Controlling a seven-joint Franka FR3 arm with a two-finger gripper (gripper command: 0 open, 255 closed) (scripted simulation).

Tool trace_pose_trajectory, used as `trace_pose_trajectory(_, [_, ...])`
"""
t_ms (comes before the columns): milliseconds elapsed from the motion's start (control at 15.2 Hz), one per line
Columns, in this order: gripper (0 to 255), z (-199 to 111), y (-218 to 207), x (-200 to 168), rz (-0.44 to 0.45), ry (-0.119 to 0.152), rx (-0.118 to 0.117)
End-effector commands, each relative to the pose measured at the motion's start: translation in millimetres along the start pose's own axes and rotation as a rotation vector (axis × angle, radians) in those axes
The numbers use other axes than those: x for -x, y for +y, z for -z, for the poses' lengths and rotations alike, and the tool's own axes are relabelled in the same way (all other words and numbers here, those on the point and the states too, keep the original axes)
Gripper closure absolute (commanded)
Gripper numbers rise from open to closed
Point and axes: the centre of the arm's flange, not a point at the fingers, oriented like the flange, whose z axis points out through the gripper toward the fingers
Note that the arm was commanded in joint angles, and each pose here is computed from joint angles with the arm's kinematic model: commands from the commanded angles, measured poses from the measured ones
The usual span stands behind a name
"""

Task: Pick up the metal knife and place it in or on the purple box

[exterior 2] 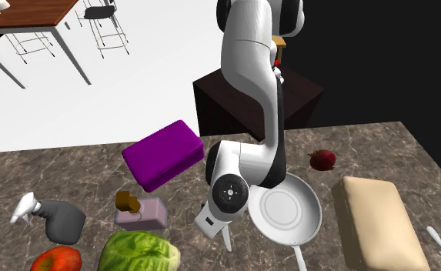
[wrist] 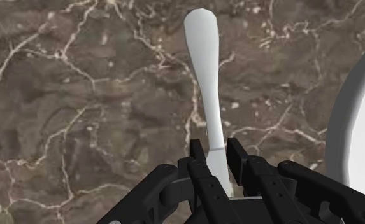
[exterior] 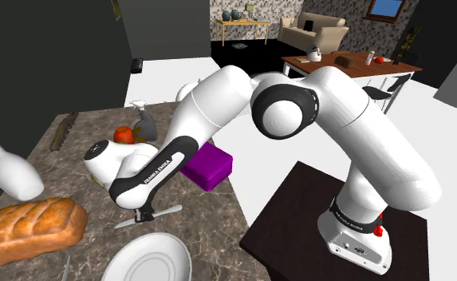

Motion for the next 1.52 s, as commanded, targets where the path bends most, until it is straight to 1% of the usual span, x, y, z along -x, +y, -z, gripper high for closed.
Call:
trace_pose_trajectory(0, [255,-1,3,3,-0.002,-0.009,0.000])
trace_pose_trajectory(1452, [255,113,6,24,-0.002,-0.009,0.000])
